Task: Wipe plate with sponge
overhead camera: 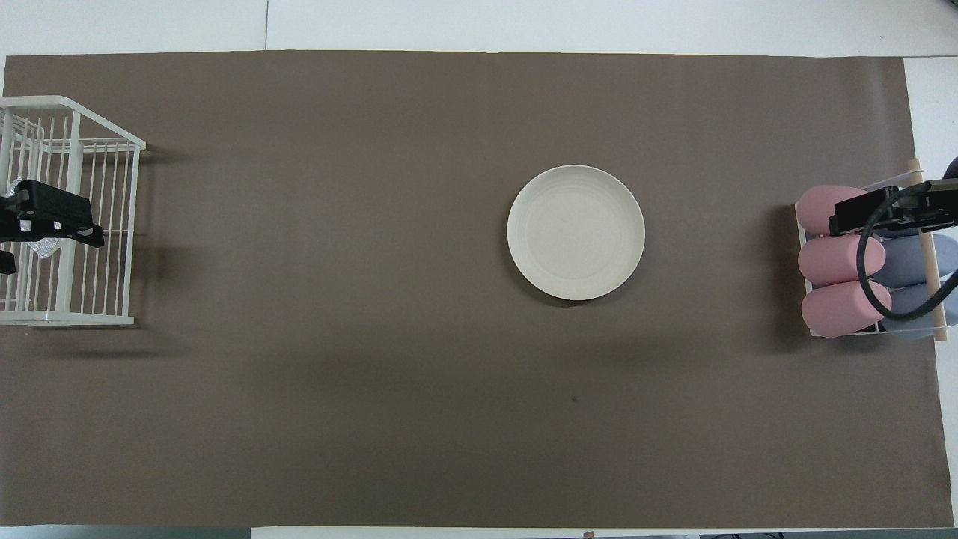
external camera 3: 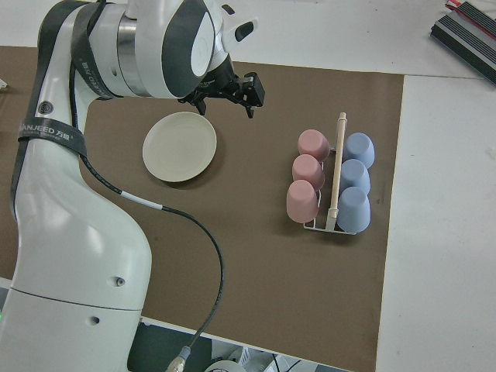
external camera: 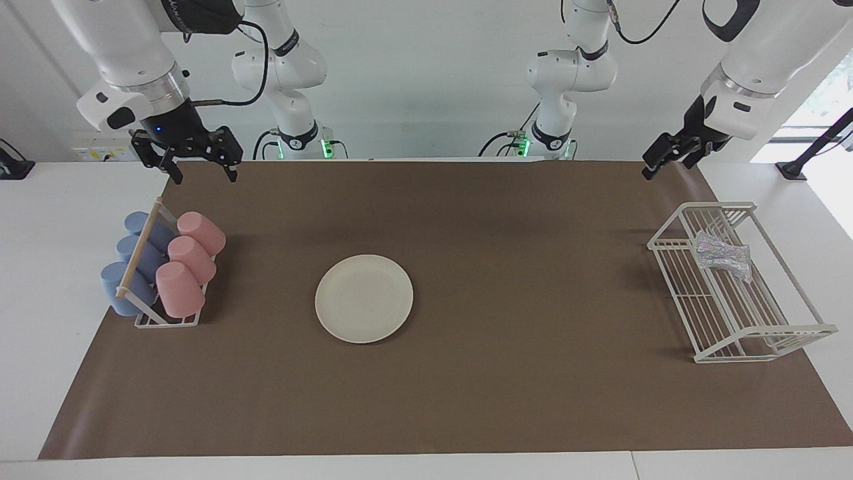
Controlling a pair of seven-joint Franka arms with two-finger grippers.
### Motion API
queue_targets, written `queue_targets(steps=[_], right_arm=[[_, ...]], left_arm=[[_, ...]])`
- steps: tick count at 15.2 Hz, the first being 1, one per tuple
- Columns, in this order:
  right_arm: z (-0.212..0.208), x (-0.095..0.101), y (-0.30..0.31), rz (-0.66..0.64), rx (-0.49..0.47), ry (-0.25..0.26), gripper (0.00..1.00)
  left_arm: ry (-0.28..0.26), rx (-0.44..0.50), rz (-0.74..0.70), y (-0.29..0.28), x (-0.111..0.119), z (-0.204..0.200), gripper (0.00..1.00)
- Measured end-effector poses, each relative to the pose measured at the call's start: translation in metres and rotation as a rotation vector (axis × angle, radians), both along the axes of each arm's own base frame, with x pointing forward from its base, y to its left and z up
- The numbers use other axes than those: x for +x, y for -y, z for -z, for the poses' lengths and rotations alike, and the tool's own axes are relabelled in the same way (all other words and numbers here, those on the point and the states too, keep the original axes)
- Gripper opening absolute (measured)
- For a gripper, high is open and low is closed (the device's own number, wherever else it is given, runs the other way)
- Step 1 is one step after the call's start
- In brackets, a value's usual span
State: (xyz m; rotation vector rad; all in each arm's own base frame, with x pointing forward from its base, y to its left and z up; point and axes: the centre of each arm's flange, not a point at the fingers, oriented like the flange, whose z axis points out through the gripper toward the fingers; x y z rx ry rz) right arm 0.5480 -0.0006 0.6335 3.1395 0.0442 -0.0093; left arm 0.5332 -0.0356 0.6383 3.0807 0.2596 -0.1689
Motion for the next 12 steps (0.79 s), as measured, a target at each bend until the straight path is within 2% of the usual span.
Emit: queue_targets(steps=[2, 4, 9, 12], right_arm=[[0.0, 0.0, 0.0, 0.0, 0.0, 0.0, 1.0], [0.0, 0.0, 0.0, 0.0, 0.0, 0.0, 1.0], [0.0, 0.0, 0.0, 0.0, 0.0, 0.0, 1.0], [0.0, 0.0, 0.0, 0.0, 0.0, 0.0, 1.0]], left_arm=[[-0.013, -0.017, 0.091, 0.005, -0.005, 0.008, 1.0], [-0.002, -0.021, 0.141, 0.012, -0.004, 0.018, 1.0], [0.052, 0.042, 0.174, 0.015, 0.004, 0.016, 1.0], [0.059, 0.057, 0.177, 0.014, 0.004, 0.013, 1.0]])
